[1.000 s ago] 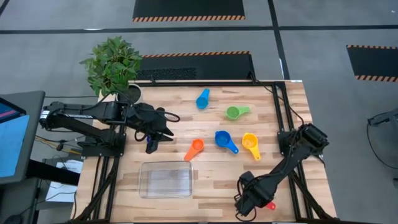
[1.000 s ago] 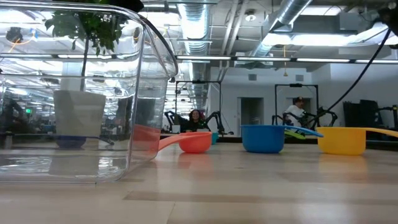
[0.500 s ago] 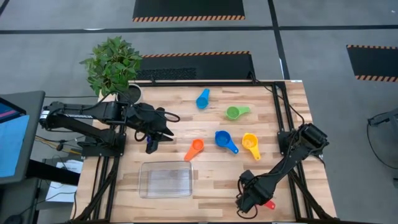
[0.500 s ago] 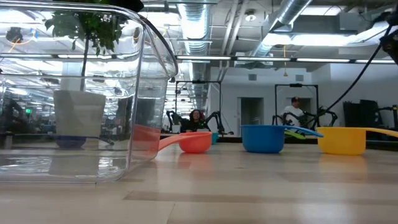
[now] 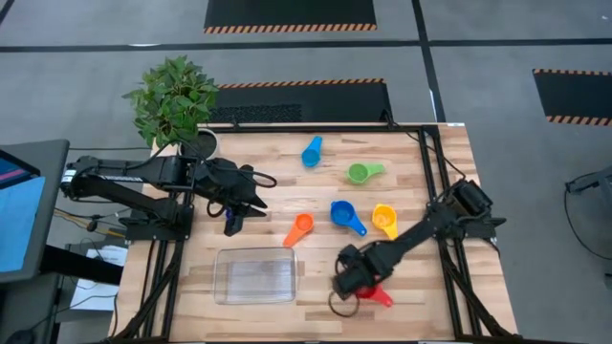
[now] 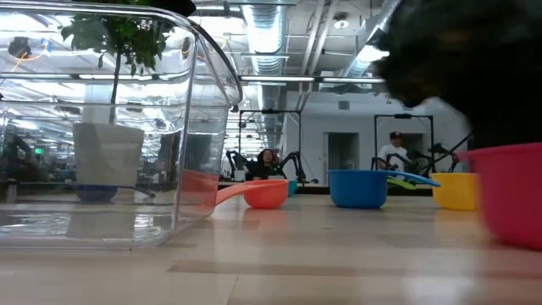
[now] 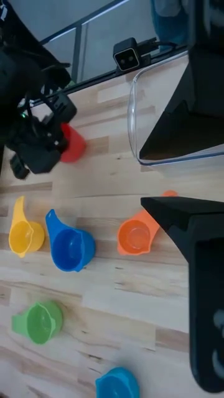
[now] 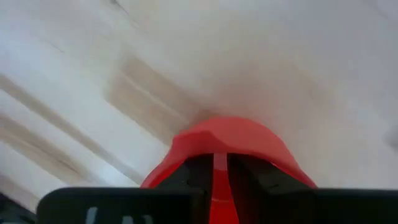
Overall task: Nest measuring cups in basket
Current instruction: Put the red measuring cup into the transparent bin
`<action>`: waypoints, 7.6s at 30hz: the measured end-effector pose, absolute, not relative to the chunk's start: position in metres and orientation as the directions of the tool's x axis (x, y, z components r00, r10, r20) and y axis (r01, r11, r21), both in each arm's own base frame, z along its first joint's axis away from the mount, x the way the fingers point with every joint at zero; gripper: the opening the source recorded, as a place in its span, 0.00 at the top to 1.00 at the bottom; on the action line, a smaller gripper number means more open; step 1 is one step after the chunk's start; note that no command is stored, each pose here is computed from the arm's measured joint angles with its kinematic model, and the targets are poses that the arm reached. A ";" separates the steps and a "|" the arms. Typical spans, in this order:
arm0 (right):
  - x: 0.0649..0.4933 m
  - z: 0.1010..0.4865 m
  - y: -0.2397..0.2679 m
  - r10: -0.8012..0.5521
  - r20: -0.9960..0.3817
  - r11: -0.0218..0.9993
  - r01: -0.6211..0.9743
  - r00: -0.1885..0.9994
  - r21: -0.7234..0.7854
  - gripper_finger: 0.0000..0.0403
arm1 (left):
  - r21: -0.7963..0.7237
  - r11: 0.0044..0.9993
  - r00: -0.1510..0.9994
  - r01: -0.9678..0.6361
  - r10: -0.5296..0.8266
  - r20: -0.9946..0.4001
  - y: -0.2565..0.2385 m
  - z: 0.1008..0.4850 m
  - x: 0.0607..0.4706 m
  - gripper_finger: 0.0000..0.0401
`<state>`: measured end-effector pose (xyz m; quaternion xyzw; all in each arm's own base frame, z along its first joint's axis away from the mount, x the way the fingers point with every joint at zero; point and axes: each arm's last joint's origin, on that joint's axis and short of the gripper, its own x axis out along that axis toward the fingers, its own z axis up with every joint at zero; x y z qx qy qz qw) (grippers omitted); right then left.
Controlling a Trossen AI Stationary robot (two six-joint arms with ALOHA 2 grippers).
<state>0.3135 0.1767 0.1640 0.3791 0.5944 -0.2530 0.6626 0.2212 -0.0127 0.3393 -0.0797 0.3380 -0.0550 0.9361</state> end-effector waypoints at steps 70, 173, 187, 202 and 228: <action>0.364 0.278 0.120 -0.030 -0.968 0.886 0.455 0.250 0.090 0.68 | -0.404 0.884 0.545 -0.235 -0.224 -0.808 -0.020 0.340 0.141 0.77; 0.377 0.307 0.117 -0.003 -0.985 0.926 0.372 0.171 0.062 0.98 | -0.124 0.988 0.693 -0.089 -0.029 -0.721 -0.052 0.348 0.138 0.77; 0.437 0.341 0.098 -0.033 -0.745 0.945 0.264 0.666 0.194 0.98 | -0.115 0.989 0.681 -0.091 -0.023 -0.732 -0.046 0.349 0.125 0.77; 0.485 0.298 0.117 0.037 -0.657 0.997 0.014 0.753 0.073 0.98 | -0.118 0.986 0.721 -0.113 0.000 -0.693 -0.040 0.355 0.113 0.77; 0.502 0.243 0.138 0.112 -0.718 0.990 -0.138 0.687 0.022 0.98 | -0.127 0.983 0.726 -0.133 0.010 -0.687 -0.039 0.355 0.113 0.77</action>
